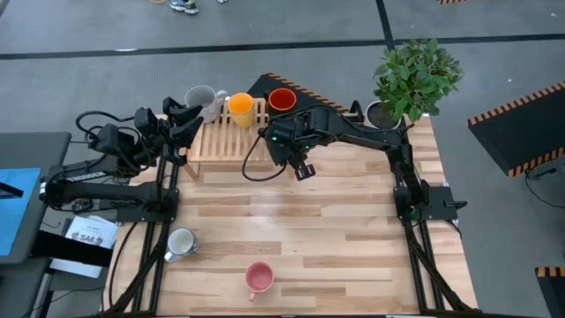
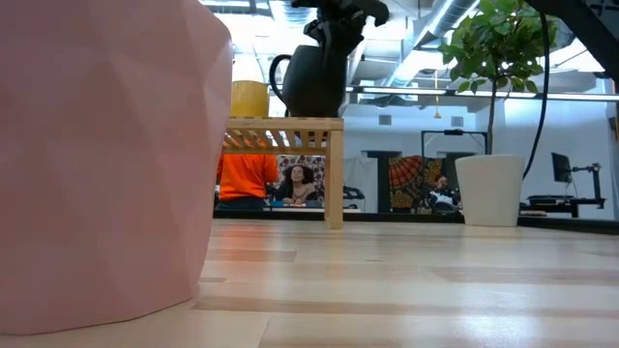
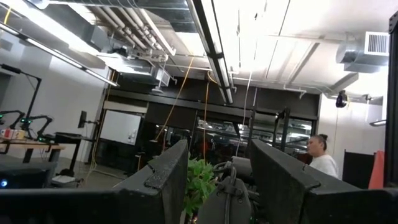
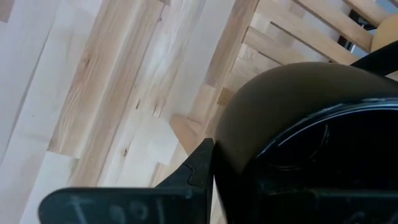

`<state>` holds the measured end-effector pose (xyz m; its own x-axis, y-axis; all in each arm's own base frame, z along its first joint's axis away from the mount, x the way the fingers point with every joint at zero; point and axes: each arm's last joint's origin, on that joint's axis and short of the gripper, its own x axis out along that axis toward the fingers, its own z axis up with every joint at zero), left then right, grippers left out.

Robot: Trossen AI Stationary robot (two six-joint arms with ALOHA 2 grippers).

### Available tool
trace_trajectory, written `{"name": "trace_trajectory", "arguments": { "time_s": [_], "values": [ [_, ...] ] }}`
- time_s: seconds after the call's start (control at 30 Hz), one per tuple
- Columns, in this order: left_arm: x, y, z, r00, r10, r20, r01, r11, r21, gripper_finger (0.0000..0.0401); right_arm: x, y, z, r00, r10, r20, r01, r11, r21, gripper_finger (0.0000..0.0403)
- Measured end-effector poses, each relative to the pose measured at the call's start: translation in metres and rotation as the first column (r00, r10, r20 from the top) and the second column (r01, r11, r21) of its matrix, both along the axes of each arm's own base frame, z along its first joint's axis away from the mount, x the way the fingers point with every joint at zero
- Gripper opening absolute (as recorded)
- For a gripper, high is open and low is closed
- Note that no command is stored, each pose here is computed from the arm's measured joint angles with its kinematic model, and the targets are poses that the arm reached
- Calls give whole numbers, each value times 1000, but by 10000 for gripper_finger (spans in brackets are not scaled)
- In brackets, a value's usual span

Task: Place coffee mugs
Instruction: Put the black mug on the shelf

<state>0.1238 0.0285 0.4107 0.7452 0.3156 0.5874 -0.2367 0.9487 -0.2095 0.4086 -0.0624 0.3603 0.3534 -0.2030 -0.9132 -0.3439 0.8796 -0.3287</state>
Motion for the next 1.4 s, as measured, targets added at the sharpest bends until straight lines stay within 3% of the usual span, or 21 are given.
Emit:
{"name": "trace_trajectory", "arguments": {
  "time_s": [0.7,1.1,1.4],
  "values": [
    [2,0,-2,999,0,-33,0,1000,-6,158,0,-6,1,1000,-17,16,17,1000,-2,72],
    [2,0,-3,999,1,-33,-1,1000,-6,158,4,-12,5,996,-29,81,31,999,-21,172],
    [2,0,-3,999,0,-35,0,1000,-6,158,7,-12,6,993,-29,111,32,999,-25,212]
  ]
}}
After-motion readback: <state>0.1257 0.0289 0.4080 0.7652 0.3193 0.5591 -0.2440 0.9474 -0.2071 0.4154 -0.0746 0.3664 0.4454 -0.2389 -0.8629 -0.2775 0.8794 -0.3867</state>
